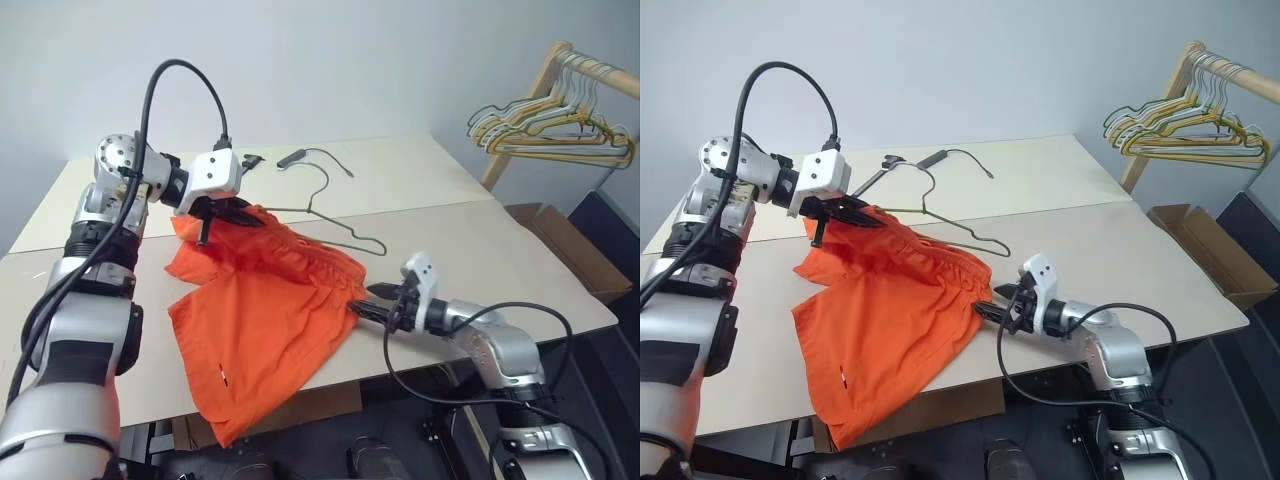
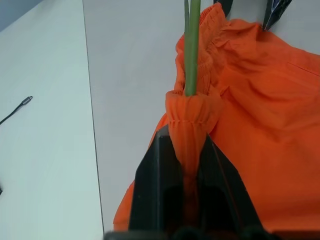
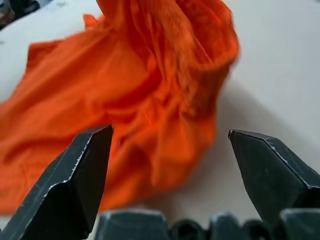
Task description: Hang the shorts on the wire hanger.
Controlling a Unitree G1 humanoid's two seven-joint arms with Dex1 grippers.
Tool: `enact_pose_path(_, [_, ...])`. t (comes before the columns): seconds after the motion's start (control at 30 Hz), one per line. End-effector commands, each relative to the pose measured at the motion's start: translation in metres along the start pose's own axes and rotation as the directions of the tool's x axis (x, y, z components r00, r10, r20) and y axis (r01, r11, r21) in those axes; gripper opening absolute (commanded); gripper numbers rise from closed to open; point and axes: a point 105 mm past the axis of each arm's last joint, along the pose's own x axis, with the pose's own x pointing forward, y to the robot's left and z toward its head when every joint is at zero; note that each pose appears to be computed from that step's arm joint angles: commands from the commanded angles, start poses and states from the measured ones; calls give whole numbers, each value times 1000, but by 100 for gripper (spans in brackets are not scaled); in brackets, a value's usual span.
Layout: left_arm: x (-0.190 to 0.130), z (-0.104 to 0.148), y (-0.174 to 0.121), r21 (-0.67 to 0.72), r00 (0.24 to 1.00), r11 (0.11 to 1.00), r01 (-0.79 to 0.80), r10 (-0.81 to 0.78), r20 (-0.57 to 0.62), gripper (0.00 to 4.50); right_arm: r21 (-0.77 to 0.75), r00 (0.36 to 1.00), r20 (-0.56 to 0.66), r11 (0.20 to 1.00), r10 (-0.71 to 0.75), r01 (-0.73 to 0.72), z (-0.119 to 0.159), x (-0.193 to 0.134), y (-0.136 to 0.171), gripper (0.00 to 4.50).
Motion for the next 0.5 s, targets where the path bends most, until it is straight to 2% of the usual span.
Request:
enact_pose_path(0.03, [-10, 12, 8, 37, 998, 998, -54, 53, 35, 0, 7, 1000, 28, 1000, -4, 4, 11, 1, -2, 298])
enact_pose_path(0.3, [-14, 11, 6, 34, 998, 998, -52, 51, 43, 0, 39, 999, 6, 998, -46, 46, 7, 6, -10, 13])
enact_pose_path(0.4, [-22, 12, 2, 35, 999, 999, -23, 21, 50, 0, 35, 998, -8, 997, -67, 68, 9, 2, -18, 3])
enact_pose_path(0.5, [-30, 9, -1, 65, 1000, 998, -9, 8, 3, 0, 15, 997, -10, 997, -77, 78, 13, -8, -28, 3])
